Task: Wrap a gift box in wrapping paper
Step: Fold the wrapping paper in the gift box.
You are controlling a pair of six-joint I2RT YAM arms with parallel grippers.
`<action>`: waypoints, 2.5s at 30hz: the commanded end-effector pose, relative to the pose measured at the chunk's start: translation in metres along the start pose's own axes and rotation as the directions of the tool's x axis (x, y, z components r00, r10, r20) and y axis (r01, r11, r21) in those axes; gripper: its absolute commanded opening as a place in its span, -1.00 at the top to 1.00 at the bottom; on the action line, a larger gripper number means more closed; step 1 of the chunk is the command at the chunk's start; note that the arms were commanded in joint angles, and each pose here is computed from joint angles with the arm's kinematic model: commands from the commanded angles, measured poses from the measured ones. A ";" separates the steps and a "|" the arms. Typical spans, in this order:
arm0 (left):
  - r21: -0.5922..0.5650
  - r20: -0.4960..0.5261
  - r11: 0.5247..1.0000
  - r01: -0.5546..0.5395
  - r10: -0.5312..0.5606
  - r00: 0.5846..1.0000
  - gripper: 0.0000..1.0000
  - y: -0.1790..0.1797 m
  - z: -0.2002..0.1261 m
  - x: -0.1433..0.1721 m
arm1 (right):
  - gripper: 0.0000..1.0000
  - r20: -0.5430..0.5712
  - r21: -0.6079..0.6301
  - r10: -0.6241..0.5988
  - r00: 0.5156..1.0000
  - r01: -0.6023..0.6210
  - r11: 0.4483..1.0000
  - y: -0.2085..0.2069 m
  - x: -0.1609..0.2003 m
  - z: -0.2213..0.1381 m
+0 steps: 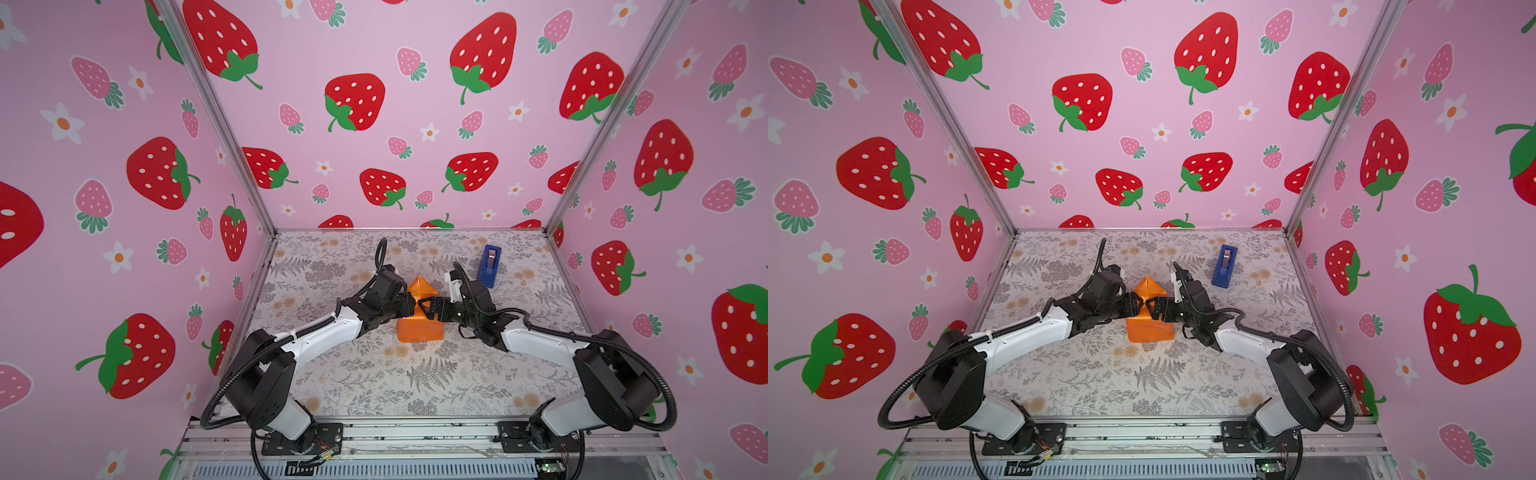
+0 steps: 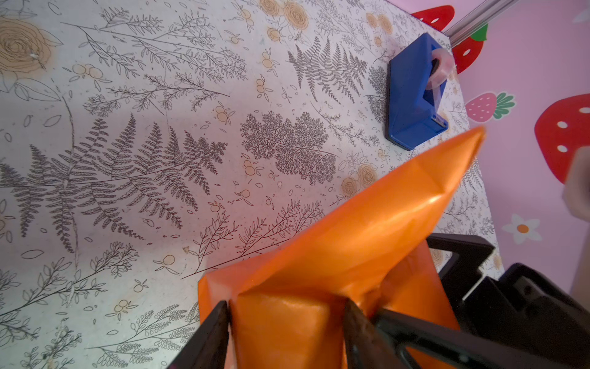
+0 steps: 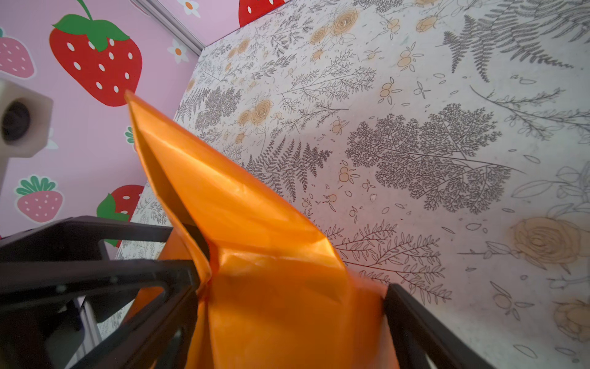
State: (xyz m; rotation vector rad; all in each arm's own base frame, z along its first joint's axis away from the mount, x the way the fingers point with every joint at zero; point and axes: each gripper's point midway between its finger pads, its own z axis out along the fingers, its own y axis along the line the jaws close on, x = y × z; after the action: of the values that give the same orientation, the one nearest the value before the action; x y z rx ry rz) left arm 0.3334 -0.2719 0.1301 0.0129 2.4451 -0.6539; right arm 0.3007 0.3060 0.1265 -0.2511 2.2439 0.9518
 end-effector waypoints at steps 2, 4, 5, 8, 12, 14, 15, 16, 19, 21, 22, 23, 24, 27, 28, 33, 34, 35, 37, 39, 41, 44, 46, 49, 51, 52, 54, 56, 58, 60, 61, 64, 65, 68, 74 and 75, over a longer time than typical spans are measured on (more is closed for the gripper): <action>-0.099 -0.204 0.995 -0.029 0.008 0.979 -0.14 0.030 0.014 0.058 | -0.88 0.001 0.020 -0.019 1.000 0.019 1.000 0.004 -0.007 0.002; -0.102 -0.208 0.994 -0.029 0.007 0.978 -0.14 0.031 0.015 0.060 | -0.88 0.005 0.017 -0.021 1.000 0.021 1.000 0.006 -0.010 0.002; -0.103 -0.208 0.994 -0.028 0.005 0.978 -0.14 0.031 0.014 0.060 | -0.88 0.008 0.018 -0.023 1.000 0.022 1.000 0.007 -0.011 0.002; -0.102 -0.206 0.994 -0.027 0.006 0.979 -0.15 0.030 0.014 0.059 | -0.89 0.006 0.032 -0.022 1.000 0.022 0.999 0.005 -0.012 0.003; -0.104 -0.205 0.994 -0.028 0.006 0.979 -0.14 0.031 0.014 0.059 | -0.88 0.001 0.078 -0.016 1.000 0.016 0.997 -0.004 -0.012 0.006; -0.107 -0.204 0.994 -0.027 0.004 0.979 -0.14 0.032 0.013 0.060 | -0.86 -0.008 0.102 -0.014 1.000 0.015 0.995 -0.009 -0.009 0.006; -0.107 -0.206 0.994 -0.027 0.004 0.979 -0.14 0.032 0.013 0.060 | -0.86 -0.011 0.107 -0.014 1.000 0.015 0.994 -0.010 -0.007 0.006; -0.109 -0.206 0.994 -0.027 0.004 0.979 -0.14 0.033 0.013 0.060 | -0.85 -0.011 0.110 -0.011 1.000 0.013 0.994 -0.012 -0.006 0.005; -0.109 -0.203 0.994 -0.026 0.003 0.979 -0.14 0.033 0.012 0.060 | -0.80 -0.022 0.117 -0.003 1.000 0.006 0.993 -0.015 -0.001 0.005; -0.109 -0.203 0.994 -0.026 0.004 0.979 -0.14 0.033 0.012 0.060 | -0.75 -0.035 0.116 0.004 0.999 0.000 0.993 -0.018 0.005 0.007; -0.110 -0.202 0.994 -0.027 0.005 0.979 -0.13 0.033 0.012 0.060 | -0.72 -0.044 0.117 0.005 0.999 0.000 0.993 -0.019 0.008 0.008; -0.110 -0.201 0.994 -0.027 0.004 0.980 -0.14 0.034 0.012 0.060 | -0.69 -0.053 0.119 0.009 0.999 -0.003 0.993 -0.020 0.011 0.009; -0.107 -0.197 0.994 -0.028 0.006 0.980 -0.13 0.033 0.011 0.059 | -0.64 -0.059 0.119 0.010 0.998 -0.003 0.993 -0.021 0.013 0.009; -0.090 -0.166 0.995 -0.043 0.027 0.986 -0.15 0.028 0.005 0.051 | -0.57 -0.067 0.114 0.010 0.998 -0.003 0.993 -0.022 0.017 0.009; -0.081 -0.153 0.995 -0.053 0.041 0.987 -0.16 0.025 0.002 0.047 | -0.57 -0.066 0.114 0.009 0.998 -0.001 0.993 -0.022 0.017 0.008; -0.050 -0.054 0.991 -0.122 0.119 0.991 -0.19 0.015 -0.028 0.009 | -0.54 -0.073 0.105 0.001 0.997 0.007 0.994 -0.022 0.019 0.008; -0.043 -0.037 0.991 -0.126 0.125 0.991 -0.19 0.015 -0.034 0.001 | -0.54 -0.074 0.105 0.000 0.997 0.008 0.994 -0.022 0.020 0.007; -0.040 -0.018 0.991 -0.125 0.124 0.992 -0.20 0.017 -0.041 -0.010 | -0.53 -0.074 0.103 -0.002 0.997 0.010 0.995 -0.021 0.019 0.007; -0.025 0.011 0.992 -0.124 0.124 0.992 -0.19 0.019 -0.053 -0.030 | -0.52 -0.076 0.100 -0.006 0.997 0.013 0.995 -0.021 0.020 0.008; -0.004 0.015 0.993 -0.114 0.114 0.993 -0.17 0.025 -0.058 -0.050 | -0.51 -0.080 0.090 -0.007 0.997 0.014 0.996 -0.020 0.021 0.009; 0.008 -0.004 0.994 -0.108 0.108 0.994 -0.13 0.032 -0.059 -0.065 | -0.50 -0.082 0.087 -0.006 0.997 0.013 0.996 -0.019 0.021 0.010; 0.076 -0.077 0.990 -0.119 0.125 0.989 -0.01 0.032 -0.045 -0.078 | -0.49 -0.079 0.079 -0.005 0.997 0.011 0.997 -0.017 0.020 0.010; 0.141 -0.128 0.982 -0.127 0.146 0.981 0.08 0.025 -0.033 -0.081 | -0.49 -0.079 0.073 -0.004 0.997 0.010 0.997 -0.016 0.020 0.010; 0.242 -0.179 0.961 -0.131 0.177 0.968 0.13 0.009 -0.016 -0.082 | -0.49 -0.079 0.070 -0.006 0.997 0.012 0.997 -0.016 0.019 0.011; 0.285 -0.217 0.951 -0.122 0.188 0.958 0.16 0.003 -0.005 -0.080 | -0.49 -0.082 0.063 -0.007 0.997 0.012 0.998 -0.014 0.019 0.011; 0.301 -0.239 0.946 -0.117 0.194 0.952 0.19 0.002 0.001 -0.077 | -0.49 -0.081 0.061 -0.007 0.997 0.012 0.998 -0.013 0.019 0.011; 0.331 -0.276 0.937 -0.114 0.212 0.938 0.24 0.000 0.010 -0.072 | -0.48 -0.084 0.060 -0.010 0.996 0.015 0.998 -0.013 0.020 0.010; 0.388 -0.316 0.917 -0.091 0.225 0.922 0.24 -0.005 0.018 -0.062 | -0.47 -0.083 0.059 -0.012 0.996 0.017 0.998 -0.013 0.019 0.009; 0.426 -0.359 0.902 -0.075 0.244 0.901 0.24 -0.009 0.024 -0.050 | -0.47 -0.089 0.054 -0.016 0.996 0.021 0.998 -0.012 0.021 0.008; 0.446 -0.390 0.893 -0.059 0.253 0.885 0.24 -0.012 0.029 -0.040 | -0.47 -0.084 0.050 -0.022 0.996 0.026 0.998 -0.012 0.021 0.005; 0.463 -0.395 0.884 -0.057 0.264 0.880 0.24 -0.015 0.028 -0.037 | -0.47 -0.081 0.047 -0.025 0.996 0.029 0.998 -0.011 0.020 0.004; 0.505 -0.394 0.861 -0.064 0.296 0.870 0.22 -0.024 0.024 -0.030 | -0.47 -0.074 0.039 -0.035 0.997 0.038 0.999 -0.008 0.017 0.003; 0.516 -0.390 0.854 -0.070 0.306 0.869 0.21 -0.026 0.021 -0.029 | -0.47 -0.076 0.038 -0.034 0.997 0.037 0.999 -0.008 0.018 0.003; 0.521 -0.379 0.849 -0.085 0.320 0.868 0.20 -0.027 0.017 -0.028 | -0.46 -0.080 0.036 -0.033 0.996 0.036 0.999 -0.008 0.018 0.005; 0.524 -0.373 0.845 -0.109 0.343 0.862 0.18 -0.024 0.009 -0.023 | -0.47 -0.077 0.029 -0.035 0.996 0.037 0.999 -0.005 0.016 0.004; 0.520 -0.373 0.847 -0.116 0.347 0.860 0.18 -0.023 0.009 -0.022 | -0.49 -0.074 0.031 -0.037 0.997 0.039 0.999 -0.005 0.014 0.003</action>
State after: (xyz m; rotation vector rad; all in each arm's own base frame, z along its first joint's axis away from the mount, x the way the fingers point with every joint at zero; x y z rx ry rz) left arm 0.3654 -0.2923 0.1357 0.6729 2.6047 -1.2089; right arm 0.3052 0.3120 0.1296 -0.2948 2.2391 0.9295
